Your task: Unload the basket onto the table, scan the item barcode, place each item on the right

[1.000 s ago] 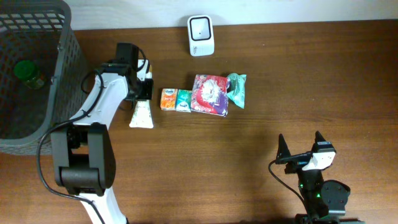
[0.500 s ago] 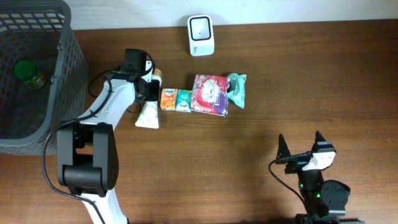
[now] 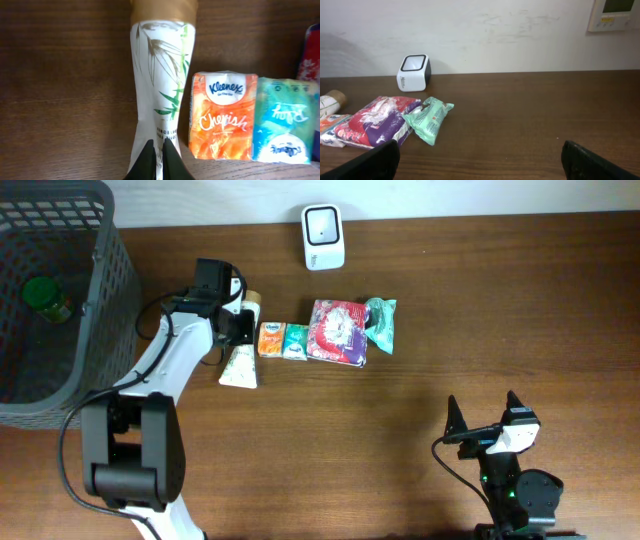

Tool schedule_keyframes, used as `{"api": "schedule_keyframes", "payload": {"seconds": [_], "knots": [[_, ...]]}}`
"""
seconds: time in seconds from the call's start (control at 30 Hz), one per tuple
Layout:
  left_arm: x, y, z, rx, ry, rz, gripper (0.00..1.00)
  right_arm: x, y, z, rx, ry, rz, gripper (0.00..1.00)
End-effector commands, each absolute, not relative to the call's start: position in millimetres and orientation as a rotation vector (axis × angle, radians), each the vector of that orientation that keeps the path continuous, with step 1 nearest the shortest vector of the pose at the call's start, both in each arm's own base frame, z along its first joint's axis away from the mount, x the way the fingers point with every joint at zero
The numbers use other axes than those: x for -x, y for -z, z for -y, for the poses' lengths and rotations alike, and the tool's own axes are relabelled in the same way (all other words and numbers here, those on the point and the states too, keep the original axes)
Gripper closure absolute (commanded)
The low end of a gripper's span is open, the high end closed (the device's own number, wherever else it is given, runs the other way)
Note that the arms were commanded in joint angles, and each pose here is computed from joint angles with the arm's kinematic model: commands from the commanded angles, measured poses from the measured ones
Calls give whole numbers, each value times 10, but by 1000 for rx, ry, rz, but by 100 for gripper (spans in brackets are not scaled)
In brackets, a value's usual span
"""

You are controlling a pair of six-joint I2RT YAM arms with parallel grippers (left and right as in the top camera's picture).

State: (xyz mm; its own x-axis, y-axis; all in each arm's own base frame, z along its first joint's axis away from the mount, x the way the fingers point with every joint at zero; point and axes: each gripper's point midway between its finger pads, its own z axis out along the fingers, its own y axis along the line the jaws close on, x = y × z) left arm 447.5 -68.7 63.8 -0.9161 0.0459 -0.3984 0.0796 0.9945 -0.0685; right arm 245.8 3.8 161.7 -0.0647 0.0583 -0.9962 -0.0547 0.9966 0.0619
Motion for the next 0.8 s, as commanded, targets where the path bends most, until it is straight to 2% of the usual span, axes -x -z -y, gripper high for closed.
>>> {"api": "schedule_keyframes", "payload": {"seconds": [0.0, 0.1, 0.17, 0.3, 0.37, 0.4, 0.43, 0.5, 0.53, 0.63, 0.67, 0.77], "knots": [[-4397, -237, 660, -83, 102, -2818, 100, -2457, -1590, -50, -6, -102, -1637, 1], [-4443, -192, 666, -83, 102, -2809, 100, -2457, -1590, -50, -6, -101, -1637, 1], [-4534, -368, 680, -82, 108, -2774, 100, -2457, -1589, -50, -6, -102, -1637, 1], [-4755, -1319, 609, -54, 117, -2622, 100, -2457, -1590, -50, -6, -102, -1637, 1], [-4788, -1882, 619, -56, 127, -2516, 94, -2457, -1590, -50, -6, -102, -1637, 1], [-4773, -2136, 615, -56, 131, -2467, 89, -2457, -1590, -50, -6, -102, -1637, 1], [-4747, -2395, 592, -51, 134, -2409, 79, -2457, -1589, -50, -6, -102, -1637, 1], [-4598, -2923, 500, -33, 129, -2290, 55, -2457, -1590, -50, -6, -102, -1637, 1], [-4524, -3112, 451, -22, 118, -2246, 39, -2457, -1590, -50, -6, -102, -1637, 1], [-4160, -3869, 34, 98, -32, -2049, 26, -2457, -1589, -50, -6, -102, -1637, 1], [-4002, -4114, -168, 162, -103, -1976, 0, -2457, -1589, -50, -6, -102, -1637, 1], [-3772, -4379, -551, 269, -182, -1891, 1, -2457, -1590, -50, -6, -102, -1637, 1]]}}
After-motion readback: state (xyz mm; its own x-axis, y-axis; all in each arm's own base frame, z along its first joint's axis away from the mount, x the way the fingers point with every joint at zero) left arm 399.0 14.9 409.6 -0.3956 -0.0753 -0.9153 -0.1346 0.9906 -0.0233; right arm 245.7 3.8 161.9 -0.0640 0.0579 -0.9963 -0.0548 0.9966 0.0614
